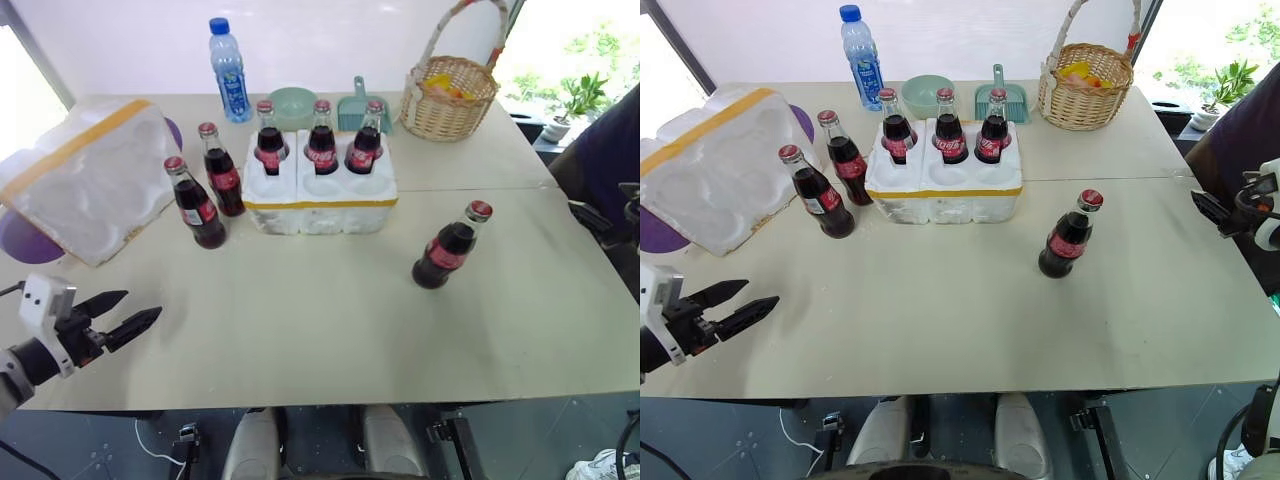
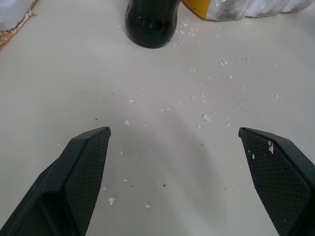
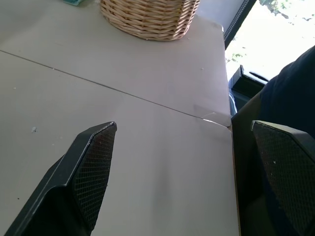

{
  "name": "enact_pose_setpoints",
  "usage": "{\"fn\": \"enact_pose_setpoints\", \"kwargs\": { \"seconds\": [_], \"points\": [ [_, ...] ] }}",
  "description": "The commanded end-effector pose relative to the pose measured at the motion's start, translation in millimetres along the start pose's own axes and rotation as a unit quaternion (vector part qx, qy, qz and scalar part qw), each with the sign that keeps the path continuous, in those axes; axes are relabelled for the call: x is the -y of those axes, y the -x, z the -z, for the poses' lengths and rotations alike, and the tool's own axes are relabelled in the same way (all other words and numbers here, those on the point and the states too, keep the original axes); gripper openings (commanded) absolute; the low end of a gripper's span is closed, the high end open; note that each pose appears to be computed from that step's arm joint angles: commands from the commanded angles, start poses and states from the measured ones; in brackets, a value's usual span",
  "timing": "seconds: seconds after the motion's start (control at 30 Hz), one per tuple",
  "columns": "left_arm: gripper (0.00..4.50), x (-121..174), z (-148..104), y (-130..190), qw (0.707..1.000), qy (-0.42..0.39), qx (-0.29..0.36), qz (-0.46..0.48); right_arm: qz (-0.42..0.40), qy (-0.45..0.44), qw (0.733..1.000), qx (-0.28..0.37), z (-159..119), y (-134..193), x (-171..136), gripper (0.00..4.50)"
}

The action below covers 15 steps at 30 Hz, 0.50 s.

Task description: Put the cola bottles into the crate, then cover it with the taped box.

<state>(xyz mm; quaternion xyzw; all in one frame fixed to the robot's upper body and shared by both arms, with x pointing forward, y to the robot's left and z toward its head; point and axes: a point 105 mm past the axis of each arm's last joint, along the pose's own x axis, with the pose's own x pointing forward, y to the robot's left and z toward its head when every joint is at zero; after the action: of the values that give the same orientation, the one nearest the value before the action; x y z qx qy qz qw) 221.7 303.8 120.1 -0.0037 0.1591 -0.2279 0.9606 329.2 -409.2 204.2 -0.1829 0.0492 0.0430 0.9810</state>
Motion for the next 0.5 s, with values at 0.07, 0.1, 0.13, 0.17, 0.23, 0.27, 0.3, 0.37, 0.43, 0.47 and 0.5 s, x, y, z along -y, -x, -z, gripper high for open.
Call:
{"fn": "enact_pose_setpoints", "kwargs": {
  "seconds": [0.07, 0.1, 0.13, 0.17, 0.23, 0.27, 0.3, 0.37, 0.43, 0.47, 0.5],
  "points": [
    [4.36, 3, -7, 0, 1.000, -0.022, 0.011, 0.002, 0.017, 0.020, 0.999, 0.026, -20, 5, 12, 4.50],
    [4.36, -1, -8, 0, 1.000, -0.018, 0.016, -0.009, 0.017, 0.020, 0.999, 0.026, -19, 5, 12, 4.50],
    [4.36, -4, -10, -1, 1.000, -0.017, 0.019, -0.018, 0.017, 0.020, 0.999, 0.026, -19, 5, 12, 4.50],
    [4.36, -6, -11, -1, 0.999, -0.016, 0.022, -0.024, 0.017, 0.019, 0.999, 0.026, -19, 4, 12, 4.50],
    [4.36, -10, -12, -2, 0.999, -0.005, 0.023, -0.032, 0.016, 0.019, 0.999, 0.025, -18, 4, 11, 4.50],
    [4.36, -10, -12, -3, 0.999, 0.007, 0.021, -0.033, 0.016, 0.019, 0.999, 0.025, -18, 3, 10, 4.50],
    [4.36, -10, -15, -4, 0.999, 0.016, 0.022, -0.033, 0.015, 0.018, 0.999, 0.026, -18, 3, 10, 4.50],
    [4.36, -11, -18, -6, 0.999, 0.024, 0.024, -0.038, 0.015, 0.017, 0.999, 0.027, -18, 3, 10, 4.50],
    [4.36, -8, -20, -8, 0.999, 0.021, 0.026, -0.039, 0.014, 0.018, 0.999, 0.027, -18, 3, 10, 4.50],
    [4.36, -6, -21, -8, 0.999, 0.020, 0.026, -0.037, 0.013, 0.019, 0.999, 0.027, -18, 4, 10, 4.50],
    [4.36, -5, -19, -9, 0.999, 0.019, 0.026, -0.035, 0.011, 0.020, 0.999, 0.027, -18, 4, 9, 4.50]
  ]
}}
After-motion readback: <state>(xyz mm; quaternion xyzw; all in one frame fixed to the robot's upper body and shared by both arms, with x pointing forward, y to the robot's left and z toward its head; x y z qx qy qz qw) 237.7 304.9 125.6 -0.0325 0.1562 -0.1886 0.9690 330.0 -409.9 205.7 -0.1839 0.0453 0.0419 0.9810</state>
